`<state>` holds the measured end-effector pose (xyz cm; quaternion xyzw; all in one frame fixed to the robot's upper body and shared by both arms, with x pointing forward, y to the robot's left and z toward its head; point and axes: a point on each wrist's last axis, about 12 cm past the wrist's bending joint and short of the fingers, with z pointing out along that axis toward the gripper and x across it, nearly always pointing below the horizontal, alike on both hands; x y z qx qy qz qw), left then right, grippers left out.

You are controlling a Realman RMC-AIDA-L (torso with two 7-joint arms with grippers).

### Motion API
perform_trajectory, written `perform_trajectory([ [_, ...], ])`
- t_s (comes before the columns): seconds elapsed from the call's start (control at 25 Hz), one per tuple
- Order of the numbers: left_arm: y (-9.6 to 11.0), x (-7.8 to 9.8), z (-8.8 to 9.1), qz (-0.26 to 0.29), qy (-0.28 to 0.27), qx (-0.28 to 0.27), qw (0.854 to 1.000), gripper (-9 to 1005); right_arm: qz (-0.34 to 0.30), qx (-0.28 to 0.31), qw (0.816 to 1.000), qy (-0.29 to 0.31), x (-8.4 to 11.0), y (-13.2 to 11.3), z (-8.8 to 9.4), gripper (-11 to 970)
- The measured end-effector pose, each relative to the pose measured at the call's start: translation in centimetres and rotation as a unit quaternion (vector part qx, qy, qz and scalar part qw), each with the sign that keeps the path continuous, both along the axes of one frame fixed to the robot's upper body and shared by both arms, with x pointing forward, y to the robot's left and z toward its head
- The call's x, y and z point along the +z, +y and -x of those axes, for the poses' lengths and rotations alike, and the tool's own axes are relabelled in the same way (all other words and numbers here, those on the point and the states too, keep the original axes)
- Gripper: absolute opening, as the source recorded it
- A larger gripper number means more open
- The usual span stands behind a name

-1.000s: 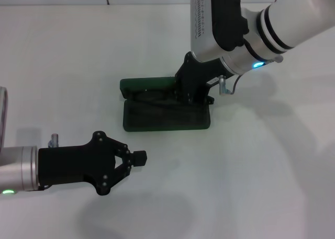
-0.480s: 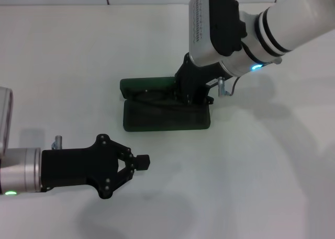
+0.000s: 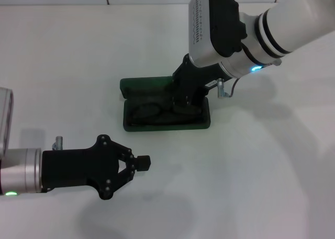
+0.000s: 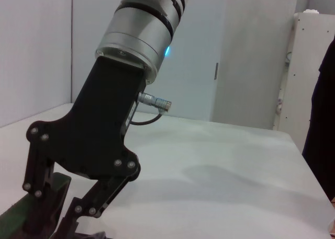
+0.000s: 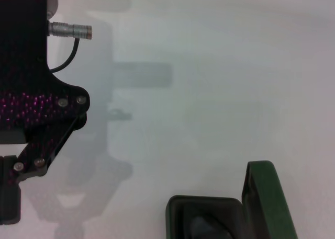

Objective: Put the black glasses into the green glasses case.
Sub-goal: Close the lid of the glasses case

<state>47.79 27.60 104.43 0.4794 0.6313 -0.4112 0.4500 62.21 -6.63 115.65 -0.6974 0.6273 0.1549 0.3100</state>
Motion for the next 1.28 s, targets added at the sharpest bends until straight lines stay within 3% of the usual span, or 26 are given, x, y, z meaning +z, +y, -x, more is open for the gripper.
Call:
perform_trajectory([
  [0.36, -0.1, -0.1, 0.0, 0.002, 0.002, 0.003, 1.0, -1, -0.061, 0.003, 0.997, 0.041, 0.7, -1.1, 1.7, 262],
  [0.56, -0.2, 0.0, -0.1, 0.006, 0.002, 0.008, 1.0, -1, -0.168, -0.048, 0.977, 0.122, 1.8, -5.4, 1.9, 291],
  [0.68, -0.5, 0.0, -0.2, 0.01, 0.007, 0.012, 1.0, -1, -0.256, -0.094, 0.953, 0.131, 1.7, -10.6, 2.1, 308],
  [0.76, -0.8, 0.0, -0.4, 0.011, 0.011, 0.014, 1.0, -1, -0.293, -0.113, 0.941, 0.123, 1.2, -13.4, 2.8, 320],
  [0.8, -0.9, -0.1, -0.6, 0.011, 0.013, 0.015, 1.0, -1, -0.317, -0.126, 0.933, 0.116, 0.6, -15.4, 3.5, 361],
  [1.04, -1.7, 0.0, -1.6, 0.005, 0.028, 0.027, 0.999, -1, -0.369, -0.158, 0.91, 0.098, -2.6, -21.5, 7.3, 603],
  [1.28, -1.7, -0.1, -2.2, 0.0, 0.059, 0.049, 0.997, -1, -0.39, -0.17, 0.903, 0.063, -7.3, -24.3, 12.0, 809],
])
